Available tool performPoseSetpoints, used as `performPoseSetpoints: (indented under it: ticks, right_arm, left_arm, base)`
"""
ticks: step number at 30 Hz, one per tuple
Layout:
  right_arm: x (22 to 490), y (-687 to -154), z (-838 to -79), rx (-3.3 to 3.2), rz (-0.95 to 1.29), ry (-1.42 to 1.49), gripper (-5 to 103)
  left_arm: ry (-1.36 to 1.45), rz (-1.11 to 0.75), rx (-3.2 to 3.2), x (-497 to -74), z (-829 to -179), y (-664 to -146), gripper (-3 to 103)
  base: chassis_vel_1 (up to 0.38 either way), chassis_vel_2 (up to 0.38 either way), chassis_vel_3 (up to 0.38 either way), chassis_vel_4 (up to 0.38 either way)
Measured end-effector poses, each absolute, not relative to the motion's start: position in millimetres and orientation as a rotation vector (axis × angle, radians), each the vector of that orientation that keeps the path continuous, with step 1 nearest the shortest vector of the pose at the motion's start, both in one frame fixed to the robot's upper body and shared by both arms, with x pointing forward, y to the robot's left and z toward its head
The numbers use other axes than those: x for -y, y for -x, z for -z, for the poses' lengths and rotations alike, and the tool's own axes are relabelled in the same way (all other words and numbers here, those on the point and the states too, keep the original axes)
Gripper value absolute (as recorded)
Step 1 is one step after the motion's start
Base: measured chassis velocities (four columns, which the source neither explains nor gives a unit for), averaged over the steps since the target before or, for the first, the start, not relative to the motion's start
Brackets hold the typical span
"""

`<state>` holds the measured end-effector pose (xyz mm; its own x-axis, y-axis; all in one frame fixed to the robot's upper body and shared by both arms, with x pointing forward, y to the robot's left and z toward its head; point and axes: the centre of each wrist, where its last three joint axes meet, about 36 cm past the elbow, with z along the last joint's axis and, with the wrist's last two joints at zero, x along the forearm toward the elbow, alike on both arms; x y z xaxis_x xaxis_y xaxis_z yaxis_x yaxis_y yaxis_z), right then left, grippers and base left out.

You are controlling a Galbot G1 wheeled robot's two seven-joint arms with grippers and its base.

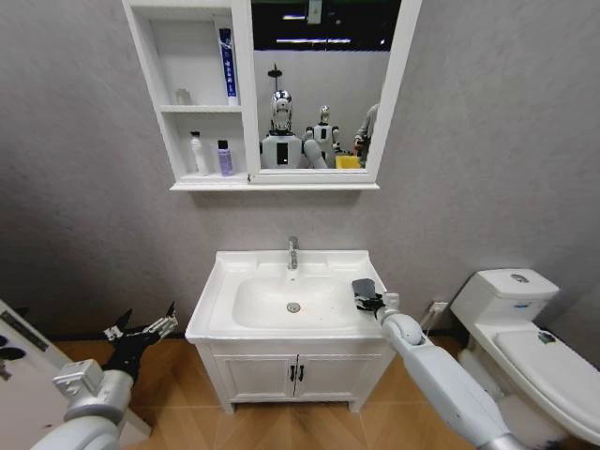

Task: Move facial cleanser and shampoo from washbasin to cabinet, then wipe washbasin with towel.

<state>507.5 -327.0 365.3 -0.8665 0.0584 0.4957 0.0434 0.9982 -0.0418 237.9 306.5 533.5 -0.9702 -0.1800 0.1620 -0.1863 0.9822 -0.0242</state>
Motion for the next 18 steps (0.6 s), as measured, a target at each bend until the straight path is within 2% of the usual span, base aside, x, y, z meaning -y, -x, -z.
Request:
performPoseSetpoints:
  ticks: [1,4,5,6,8,10,13,14,15,16,18]
  right_arm:
    - [327,-508,-366,2.62,-0.039,0.072,69]
    - [327,-507,-367,2.621,-0.04,0.071,65]
    - [327,-507,-370,2.623,-0.036,0.073,59]
    - [325,-507,-372,2.628,-0.031,0.073,48]
    - [324,-506,-374,2.631,-0.024,0.074,48]
    - [322,-505,-381,2.633,-0.003,0.071,37]
    - [321,-504,-383,2.639,0.004,0.07,32]
    - [317,-504,-392,2.646,0.036,0.072,21]
    - [307,-506,-407,2.655,0.085,0.055,16]
    - [307,-506,-407,2.655,0.085,0.055,16]
    - [283,-510,-437,2.688,0.126,-0.014,6]
  left_arm:
    - [-0.276,-0.059,2.968,-306,-533,-238,100]
    - [-0.276,-0.059,2.968,-307,-533,-238,100]
    - [-0.276,-0.059,2.968,-307,-533,-238,100]
    - [-0.276,-0.059,2.968,-307,-533,-238,100]
    - [-0.276,-0.059,2.968,-306,-533,-238,100]
    - [-0.276,-0.059,2.968,-307,-533,-238,100]
    - [-0.276,-0.059,2.968,-307,-533,-238,100]
    - [-0.277,-0.059,2.968,-307,-533,-238,100]
    - [-0.276,-0.059,2.968,-306,-533,-238,100]
    - [-0.276,-0.059,2.968,-306,-533,-238,100]
    - [-0.277,-0.059,2.968,-306,-533,-238,100]
  base:
    - [0.0,0.0,0.0,0.0]
    - [0.0,0.0,0.0,0.0]
    - [0.0,0.0,0.0,0.0]
    - [0.0,0.0,0.0,0.0]
    - [0.0,0.0,0.0,0.0]
    - [0.0,0.0,0.0,0.0]
    - [0.0,0.0,0.0,0.0]
    - [0.0,0.0,0.0,0.0]
    - [0.0,0.0,0.0,0.0]
    - [0.0,0.0,0.0,0.0]
    - [0.0,0.0,0.0,0.0]
